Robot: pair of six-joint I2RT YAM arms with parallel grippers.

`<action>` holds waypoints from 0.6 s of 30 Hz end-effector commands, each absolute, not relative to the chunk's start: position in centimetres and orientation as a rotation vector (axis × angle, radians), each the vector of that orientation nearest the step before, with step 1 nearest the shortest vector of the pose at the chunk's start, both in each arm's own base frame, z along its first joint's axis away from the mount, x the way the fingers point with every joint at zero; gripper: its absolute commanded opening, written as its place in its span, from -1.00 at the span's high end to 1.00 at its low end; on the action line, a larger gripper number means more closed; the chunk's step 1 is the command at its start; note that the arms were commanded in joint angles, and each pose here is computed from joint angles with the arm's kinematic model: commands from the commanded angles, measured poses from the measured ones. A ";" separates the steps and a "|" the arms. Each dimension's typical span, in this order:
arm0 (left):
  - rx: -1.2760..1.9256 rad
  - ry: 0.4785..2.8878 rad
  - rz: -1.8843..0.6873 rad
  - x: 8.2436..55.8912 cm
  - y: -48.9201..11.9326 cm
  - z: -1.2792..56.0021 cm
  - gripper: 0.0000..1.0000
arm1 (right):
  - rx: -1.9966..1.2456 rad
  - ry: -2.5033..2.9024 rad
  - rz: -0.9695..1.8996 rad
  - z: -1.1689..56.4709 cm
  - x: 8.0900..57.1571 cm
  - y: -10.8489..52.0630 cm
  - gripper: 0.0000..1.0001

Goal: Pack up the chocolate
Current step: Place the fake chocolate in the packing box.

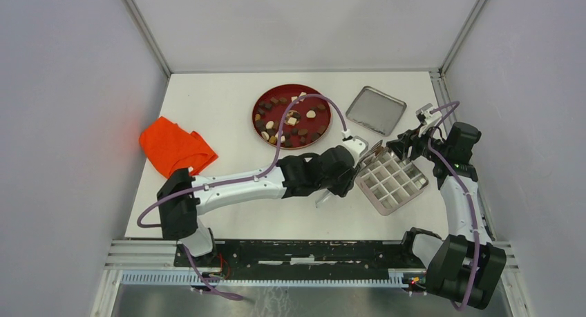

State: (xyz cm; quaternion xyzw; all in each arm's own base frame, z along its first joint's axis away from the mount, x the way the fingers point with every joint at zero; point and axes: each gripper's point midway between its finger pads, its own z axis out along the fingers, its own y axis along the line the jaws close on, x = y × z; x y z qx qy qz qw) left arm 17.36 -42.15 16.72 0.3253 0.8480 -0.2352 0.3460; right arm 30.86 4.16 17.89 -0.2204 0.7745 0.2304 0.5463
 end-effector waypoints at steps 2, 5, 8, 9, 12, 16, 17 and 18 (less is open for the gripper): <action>0.612 2.103 -0.738 19.2 -42.3 22.3 0.76 | -0.558 1.788 0.517 19.7 31.1 4.2 -0.14; 0.609 2.112 -0.732 19.4 -41.6 22.4 0.76 | -0.550 1.796 0.498 19.6 31.3 3.9 -0.14; 0.657 2.154 -0.703 18.8 -40.8 21.5 0.76 | -0.540 1.812 0.464 19.4 31.5 3.4 -0.14; 0.675 2.171 -0.697 18.5 -40.6 21.1 0.76 | -0.537 1.815 0.462 19.4 31.5 3.3 -0.14; 0.716 2.234 -0.688 17.6 -40.1 19.2 0.76 | -0.533 1.820 0.466 19.2 31.6 3.3 -0.14; 0.758 2.302 -0.668 16.8 -39.8 16.9 0.75 | -0.534 1.820 0.478 19.1 31.5 3.5 -0.14; 0.766 2.312 -0.660 16.7 -39.8 16.6 0.75 | -0.532 1.821 0.481 19.0 31.5 3.5 -0.14; 0.772 2.317 -0.653 16.8 -39.8 16.4 0.75 | -0.533 1.820 0.484 19.0 31.5 3.5 -0.14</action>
